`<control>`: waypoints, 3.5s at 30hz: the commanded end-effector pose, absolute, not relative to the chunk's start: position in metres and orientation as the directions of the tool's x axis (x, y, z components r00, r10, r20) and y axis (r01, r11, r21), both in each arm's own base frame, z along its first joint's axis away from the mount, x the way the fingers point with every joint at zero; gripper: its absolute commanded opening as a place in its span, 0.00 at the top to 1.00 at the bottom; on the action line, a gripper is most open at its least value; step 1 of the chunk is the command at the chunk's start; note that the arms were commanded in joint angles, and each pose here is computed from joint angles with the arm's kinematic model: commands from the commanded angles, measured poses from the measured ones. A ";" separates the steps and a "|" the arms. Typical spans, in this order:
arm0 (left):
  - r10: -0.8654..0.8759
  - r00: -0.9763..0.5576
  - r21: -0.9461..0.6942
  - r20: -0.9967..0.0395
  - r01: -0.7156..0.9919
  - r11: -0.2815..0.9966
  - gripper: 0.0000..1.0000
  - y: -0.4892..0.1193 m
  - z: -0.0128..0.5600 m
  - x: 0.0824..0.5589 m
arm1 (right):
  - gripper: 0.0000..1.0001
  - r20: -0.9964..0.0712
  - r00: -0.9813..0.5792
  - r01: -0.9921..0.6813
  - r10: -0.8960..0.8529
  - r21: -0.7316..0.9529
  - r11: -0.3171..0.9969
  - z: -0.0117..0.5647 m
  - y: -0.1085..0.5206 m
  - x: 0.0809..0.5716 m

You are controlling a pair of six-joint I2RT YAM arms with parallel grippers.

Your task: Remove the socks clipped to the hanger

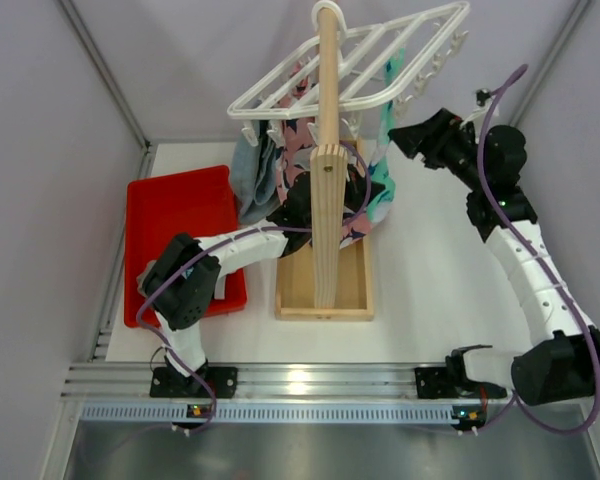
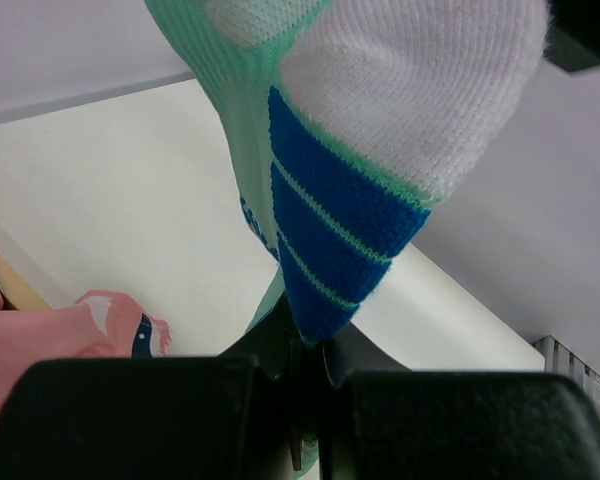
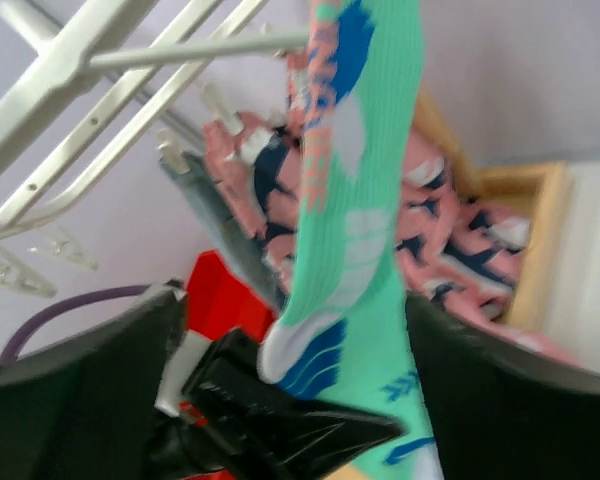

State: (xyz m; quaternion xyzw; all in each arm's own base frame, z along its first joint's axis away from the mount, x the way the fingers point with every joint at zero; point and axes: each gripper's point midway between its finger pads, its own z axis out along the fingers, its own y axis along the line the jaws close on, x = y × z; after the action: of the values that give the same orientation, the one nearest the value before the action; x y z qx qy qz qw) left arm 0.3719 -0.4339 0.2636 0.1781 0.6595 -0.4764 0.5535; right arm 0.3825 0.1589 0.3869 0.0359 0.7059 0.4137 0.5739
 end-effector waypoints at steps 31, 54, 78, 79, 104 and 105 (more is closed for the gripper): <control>-0.293 -0.306 -0.411 -0.906 0.804 0.430 1.00 -0.450 0.274 0.375 | 0.47 -0.753 0.338 -0.583 0.565 0.304 0.753 0.485 0.147 0.497; -0.288 -0.307 -0.409 -0.907 0.801 0.437 1.00 -0.454 0.271 0.381 | 0.49 -0.729 0.421 -0.515 0.539 0.297 0.804 0.509 0.154 0.518; -0.281 -0.316 -0.413 -0.906 0.806 0.424 1.00 -0.453 0.271 0.379 | 0.53 -0.751 0.442 -0.423 0.490 0.307 0.853 0.510 0.166 0.550; -0.282 -0.317 -0.414 -0.906 0.806 0.424 1.00 -0.453 0.270 0.379 | 0.54 -0.755 0.440 -0.418 0.487 0.308 0.855 0.509 0.165 0.551; -0.275 -0.362 -0.449 -0.891 0.794 0.410 1.00 -0.400 0.274 0.332 | 0.15 -0.776 0.383 -0.359 0.501 0.375 0.855 0.501 0.154 0.544; -0.262 -0.377 -0.457 -0.888 0.788 0.413 1.00 -0.393 0.265 0.323 | 0.05 -0.788 0.359 -0.348 0.500 0.384 0.855 0.486 0.154 0.544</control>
State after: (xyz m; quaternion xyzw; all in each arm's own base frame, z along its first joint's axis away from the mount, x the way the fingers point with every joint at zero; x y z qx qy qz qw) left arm 0.3502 -0.4071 0.1998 0.1854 0.7188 -0.4653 0.4821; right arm 0.5631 0.1548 0.4803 0.0641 0.5009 0.2549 0.8247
